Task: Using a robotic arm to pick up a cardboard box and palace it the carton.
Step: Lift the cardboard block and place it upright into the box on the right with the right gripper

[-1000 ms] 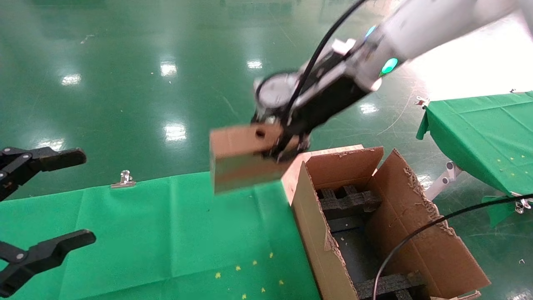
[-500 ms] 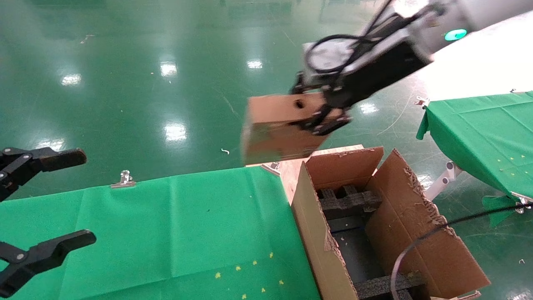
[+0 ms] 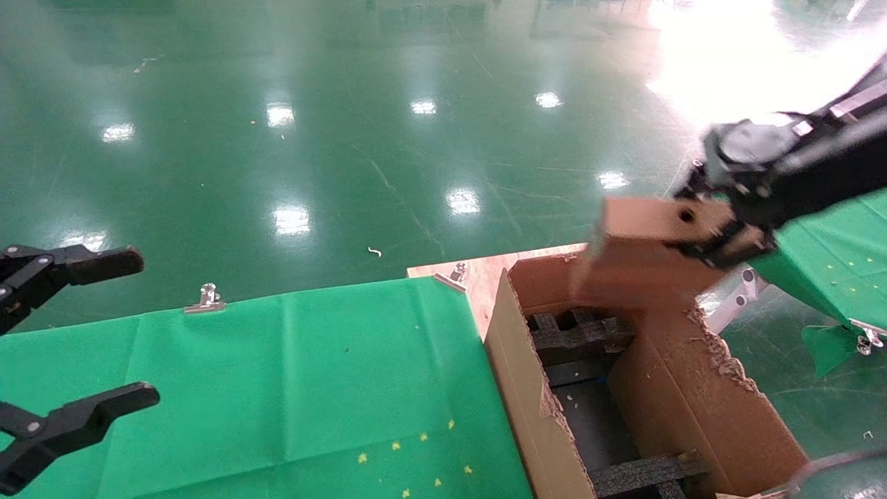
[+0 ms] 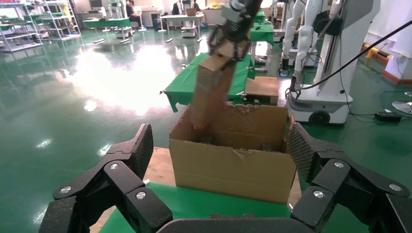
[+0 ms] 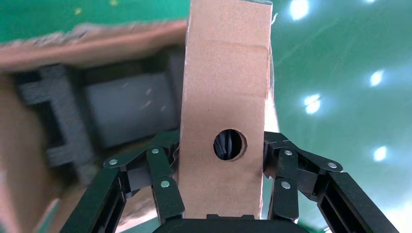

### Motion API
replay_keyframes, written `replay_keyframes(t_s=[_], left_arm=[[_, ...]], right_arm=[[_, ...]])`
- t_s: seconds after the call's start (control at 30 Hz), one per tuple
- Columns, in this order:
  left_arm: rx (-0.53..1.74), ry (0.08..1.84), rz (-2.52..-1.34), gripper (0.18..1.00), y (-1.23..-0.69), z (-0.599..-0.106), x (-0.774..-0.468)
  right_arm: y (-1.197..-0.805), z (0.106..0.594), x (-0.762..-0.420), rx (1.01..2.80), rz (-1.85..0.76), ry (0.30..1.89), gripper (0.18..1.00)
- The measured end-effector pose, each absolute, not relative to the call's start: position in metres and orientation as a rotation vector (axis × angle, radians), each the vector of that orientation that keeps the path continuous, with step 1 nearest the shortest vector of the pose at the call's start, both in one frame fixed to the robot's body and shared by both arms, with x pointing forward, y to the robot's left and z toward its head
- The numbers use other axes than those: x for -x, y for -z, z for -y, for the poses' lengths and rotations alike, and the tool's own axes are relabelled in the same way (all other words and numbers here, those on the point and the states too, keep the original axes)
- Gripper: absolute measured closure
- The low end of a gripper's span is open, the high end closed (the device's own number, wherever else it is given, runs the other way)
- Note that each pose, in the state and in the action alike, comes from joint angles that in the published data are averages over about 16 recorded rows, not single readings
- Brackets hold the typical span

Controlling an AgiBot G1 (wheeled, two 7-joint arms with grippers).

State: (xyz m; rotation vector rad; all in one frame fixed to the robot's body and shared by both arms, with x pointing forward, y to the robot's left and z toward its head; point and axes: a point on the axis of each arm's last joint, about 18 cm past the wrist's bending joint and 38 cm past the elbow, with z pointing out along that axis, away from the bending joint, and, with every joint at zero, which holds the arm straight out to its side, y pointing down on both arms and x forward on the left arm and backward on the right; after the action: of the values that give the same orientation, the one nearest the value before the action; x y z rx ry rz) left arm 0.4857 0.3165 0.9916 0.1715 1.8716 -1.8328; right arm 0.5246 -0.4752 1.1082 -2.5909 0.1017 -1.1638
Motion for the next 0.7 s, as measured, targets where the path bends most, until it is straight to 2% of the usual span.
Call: replay_keyframes(t_s=[0.3, 0.7], left_arm=[[-0.171, 1.833, -1.871, 0.184, -0.992, -0.317, -0.486], [-0.171, 1.833, -1.871, 0.184, -0.992, -0.317, -0.486]], right_arm=[[-1.085, 0.494, -0.510, 2.571, -0.203, 1.105, 0.806], [-1.080, 0.498, -0.514, 2.536, -0.301, 1.093, 0.807]])
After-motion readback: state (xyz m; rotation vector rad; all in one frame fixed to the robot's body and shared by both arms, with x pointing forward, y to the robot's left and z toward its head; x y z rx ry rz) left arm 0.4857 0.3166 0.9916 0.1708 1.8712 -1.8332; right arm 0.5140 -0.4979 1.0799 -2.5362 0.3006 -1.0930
